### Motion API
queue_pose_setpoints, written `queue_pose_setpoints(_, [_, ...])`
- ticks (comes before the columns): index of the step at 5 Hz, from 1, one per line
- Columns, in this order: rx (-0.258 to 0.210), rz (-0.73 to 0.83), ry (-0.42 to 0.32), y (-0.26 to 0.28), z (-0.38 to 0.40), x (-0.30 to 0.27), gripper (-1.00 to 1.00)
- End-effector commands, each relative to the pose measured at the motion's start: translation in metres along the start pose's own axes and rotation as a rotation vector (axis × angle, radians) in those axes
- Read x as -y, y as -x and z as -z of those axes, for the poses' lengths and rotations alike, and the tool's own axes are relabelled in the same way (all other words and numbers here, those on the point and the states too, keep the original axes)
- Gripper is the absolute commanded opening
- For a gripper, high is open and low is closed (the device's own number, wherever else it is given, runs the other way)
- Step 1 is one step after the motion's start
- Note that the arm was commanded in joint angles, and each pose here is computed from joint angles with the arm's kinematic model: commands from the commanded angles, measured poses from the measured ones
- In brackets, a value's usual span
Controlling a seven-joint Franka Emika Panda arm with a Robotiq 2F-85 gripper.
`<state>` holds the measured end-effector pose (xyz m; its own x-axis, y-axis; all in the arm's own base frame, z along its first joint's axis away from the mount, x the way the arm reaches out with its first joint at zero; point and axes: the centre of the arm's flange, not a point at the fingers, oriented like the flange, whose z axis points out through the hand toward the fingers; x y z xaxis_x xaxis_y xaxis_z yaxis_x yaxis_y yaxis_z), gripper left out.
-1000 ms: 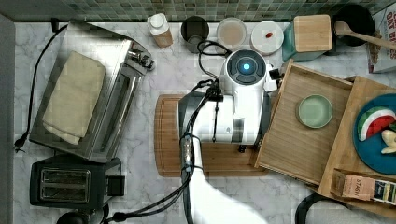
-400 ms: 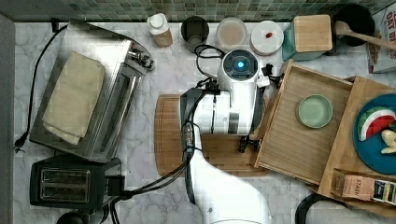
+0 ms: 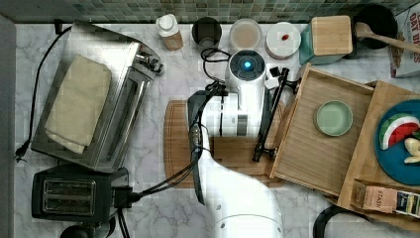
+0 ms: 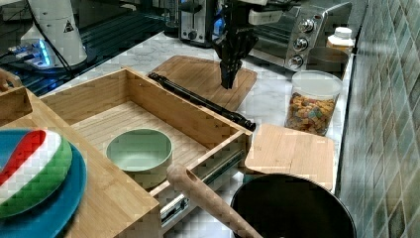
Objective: Close the drawer.
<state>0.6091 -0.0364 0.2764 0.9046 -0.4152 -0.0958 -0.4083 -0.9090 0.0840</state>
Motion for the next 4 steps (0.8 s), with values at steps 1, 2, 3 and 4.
queue_pose_setpoints(1, [-0.115,0.012,0.092,-0.058,0.055,-0.015,-1.0])
queue_pose_setpoints(2, [-0.12,0.005,0.087,-0.057,0.052,-0.03,-1.0])
queue_pose_setpoints(3, [-0.113,-0.004,0.089,-0.055,0.052,-0.049,-1.0])
queue_pose_setpoints(4, [-0.116,-0.014,0.09,-0.054,0.05,-0.073,-1.0])
